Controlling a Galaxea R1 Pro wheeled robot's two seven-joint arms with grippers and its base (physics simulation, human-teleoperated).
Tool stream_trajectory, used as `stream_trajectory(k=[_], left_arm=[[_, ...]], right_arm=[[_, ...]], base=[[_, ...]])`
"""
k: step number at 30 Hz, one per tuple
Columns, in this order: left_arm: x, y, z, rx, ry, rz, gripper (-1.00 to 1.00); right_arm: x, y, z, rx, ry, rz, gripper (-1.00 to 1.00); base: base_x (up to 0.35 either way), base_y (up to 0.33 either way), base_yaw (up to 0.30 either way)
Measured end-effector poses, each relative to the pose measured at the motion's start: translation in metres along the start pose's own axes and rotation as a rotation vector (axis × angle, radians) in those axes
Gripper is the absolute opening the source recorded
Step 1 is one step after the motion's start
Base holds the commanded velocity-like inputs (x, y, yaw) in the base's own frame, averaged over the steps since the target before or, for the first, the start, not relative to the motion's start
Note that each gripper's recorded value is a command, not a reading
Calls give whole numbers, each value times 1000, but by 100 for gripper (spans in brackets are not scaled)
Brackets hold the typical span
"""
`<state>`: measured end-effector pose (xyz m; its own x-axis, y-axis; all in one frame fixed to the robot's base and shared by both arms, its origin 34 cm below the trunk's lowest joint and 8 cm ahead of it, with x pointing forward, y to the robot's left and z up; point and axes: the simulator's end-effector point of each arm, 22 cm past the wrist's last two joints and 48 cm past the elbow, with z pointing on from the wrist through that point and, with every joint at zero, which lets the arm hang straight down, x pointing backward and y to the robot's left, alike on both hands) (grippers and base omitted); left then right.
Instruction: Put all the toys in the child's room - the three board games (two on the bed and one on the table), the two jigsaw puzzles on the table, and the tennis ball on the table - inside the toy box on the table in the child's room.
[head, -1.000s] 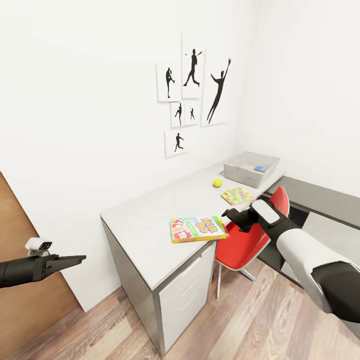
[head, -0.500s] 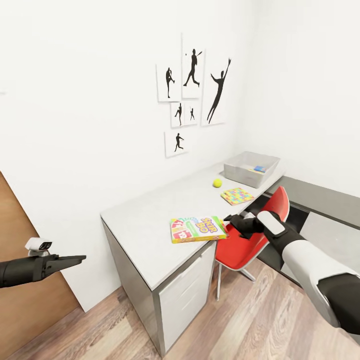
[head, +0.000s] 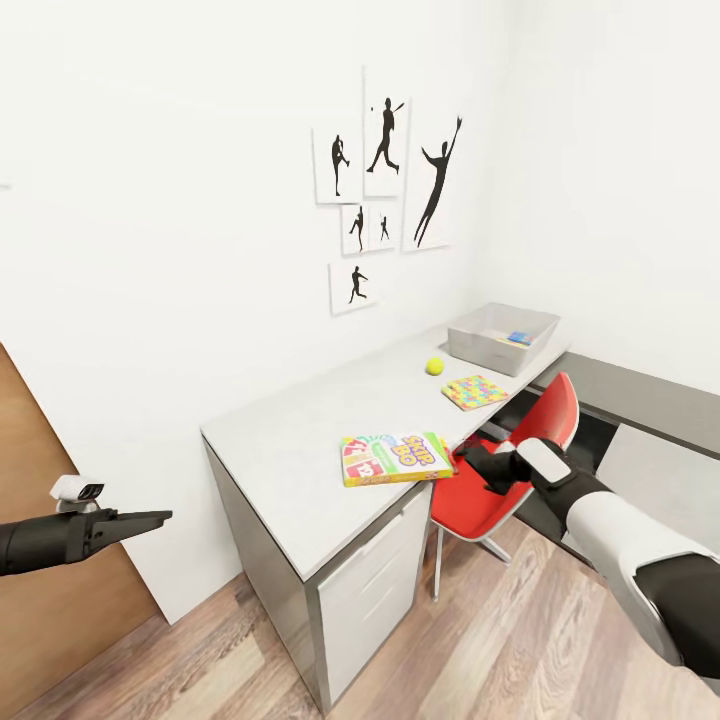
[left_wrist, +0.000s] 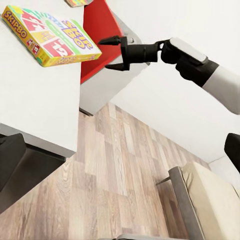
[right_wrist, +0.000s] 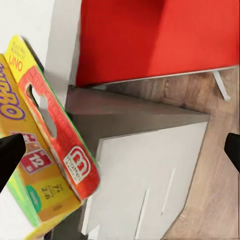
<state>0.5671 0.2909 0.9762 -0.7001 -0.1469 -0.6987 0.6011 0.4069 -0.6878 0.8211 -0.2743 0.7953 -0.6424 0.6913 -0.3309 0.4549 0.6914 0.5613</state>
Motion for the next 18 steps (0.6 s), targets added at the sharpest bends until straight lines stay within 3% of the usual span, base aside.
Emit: stream_trajectory(k=[4, 8, 12, 18], left_arm=[[0, 0, 0, 0, 0, 0, 100], [0, 0, 0, 0, 0, 1, 100], [0, 0, 0, 0, 0, 1, 100], [0, 0, 0, 0, 0, 1, 100]], right_arm=[[9, -4, 5, -23, 7, 9, 100], [11, 24, 3, -163, 8, 11, 100], [12, 44, -1, -260, 9, 16, 100], [12, 51, -3, -290, 8, 18, 100]], base=[[0, 0, 0], [0, 0, 0], [0, 0, 0], [0, 0, 0]])
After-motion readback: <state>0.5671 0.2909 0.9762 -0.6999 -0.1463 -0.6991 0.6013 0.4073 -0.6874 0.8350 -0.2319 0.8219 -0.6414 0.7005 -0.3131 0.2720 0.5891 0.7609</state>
